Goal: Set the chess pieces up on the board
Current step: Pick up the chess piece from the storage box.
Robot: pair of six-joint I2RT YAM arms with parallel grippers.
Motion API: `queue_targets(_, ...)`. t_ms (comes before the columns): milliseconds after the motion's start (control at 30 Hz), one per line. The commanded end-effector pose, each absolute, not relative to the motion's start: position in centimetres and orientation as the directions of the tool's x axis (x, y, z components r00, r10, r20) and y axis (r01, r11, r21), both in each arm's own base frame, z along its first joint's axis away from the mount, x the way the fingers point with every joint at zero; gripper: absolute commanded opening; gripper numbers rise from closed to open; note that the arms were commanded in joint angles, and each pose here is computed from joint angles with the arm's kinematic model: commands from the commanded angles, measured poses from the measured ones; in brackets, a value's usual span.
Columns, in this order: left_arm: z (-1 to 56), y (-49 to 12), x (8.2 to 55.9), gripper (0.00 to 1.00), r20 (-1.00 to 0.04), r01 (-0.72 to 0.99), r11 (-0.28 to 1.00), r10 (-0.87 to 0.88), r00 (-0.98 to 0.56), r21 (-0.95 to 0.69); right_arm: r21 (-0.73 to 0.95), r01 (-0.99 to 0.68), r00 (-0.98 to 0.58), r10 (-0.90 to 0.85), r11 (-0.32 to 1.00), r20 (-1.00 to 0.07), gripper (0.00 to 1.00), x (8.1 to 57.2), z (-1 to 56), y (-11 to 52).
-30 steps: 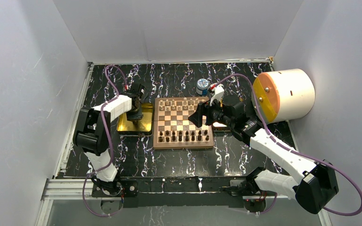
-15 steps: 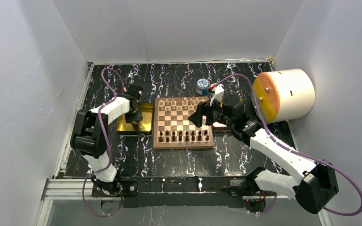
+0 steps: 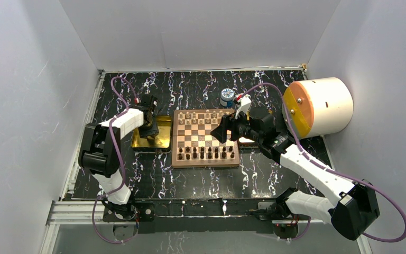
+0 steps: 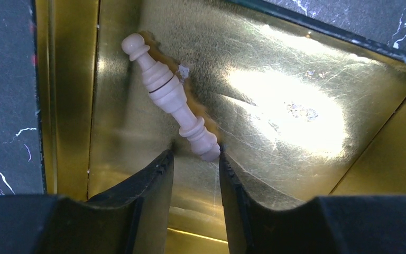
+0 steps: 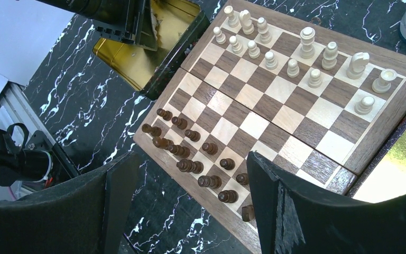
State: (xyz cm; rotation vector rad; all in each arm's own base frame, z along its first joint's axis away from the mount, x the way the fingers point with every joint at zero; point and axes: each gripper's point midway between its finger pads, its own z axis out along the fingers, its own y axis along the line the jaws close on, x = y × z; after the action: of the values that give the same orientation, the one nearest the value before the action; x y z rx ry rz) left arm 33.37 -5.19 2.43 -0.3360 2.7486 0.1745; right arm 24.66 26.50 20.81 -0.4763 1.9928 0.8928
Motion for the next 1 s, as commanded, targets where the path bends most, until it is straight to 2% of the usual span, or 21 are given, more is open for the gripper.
queue_targets(0, 3.2, -5.1, 34.7, 0.36, -0.398, -0.29, 0.955, -0.243, -0.885, 0.061, 0.403, -0.651, -0.491, 0.049, 0.643, -0.87, 0.83, 25.2, 22.8, 27.0)
queue_targets(200, 2.9, -5.7, 35.4, 0.41, -0.402, -0.298, 0.954, -0.263, -0.877, 0.026, 0.401, -0.651, -0.487, 0.05, 0.645, -0.872, 0.83, 25.2, 22.9, 27.0)
queue_targets(367, 2.7, -5.1, 35.7, 0.4, -0.413, -0.315, 0.947, -0.266, -0.871, 0.054, 0.4, -0.65, -0.488, 0.048, 0.646, -0.871, 0.83, 25.2, 22.9, 27.0)
queue_targets(600, 2.0, -4.8, 35.2, 0.28, -0.402, -0.327, 0.942, -0.272, -0.874, 0.073, 0.403, -0.649, -0.494, 0.045, 0.645, -0.868, 0.83, 25.1, 22.5, 26.9)
queue_targets(800, 2.6, -5.7, 34.4, 0.14, -0.374, -0.282, 0.959, -0.252, -0.892, 0.027, 0.393, -0.65, -0.487, 0.041, 0.65, -0.872, 0.83, 25.2, 22.7, 26.9)
queue_targets(967, 4.1, -6.1, 33.9, 0.09, -0.369, -0.234, 0.972, -0.214, -0.904, 0.01, 0.387, -0.65, -0.481, 0.041, 0.654, -0.876, 0.84, 25.4, 22.8, 26.8)
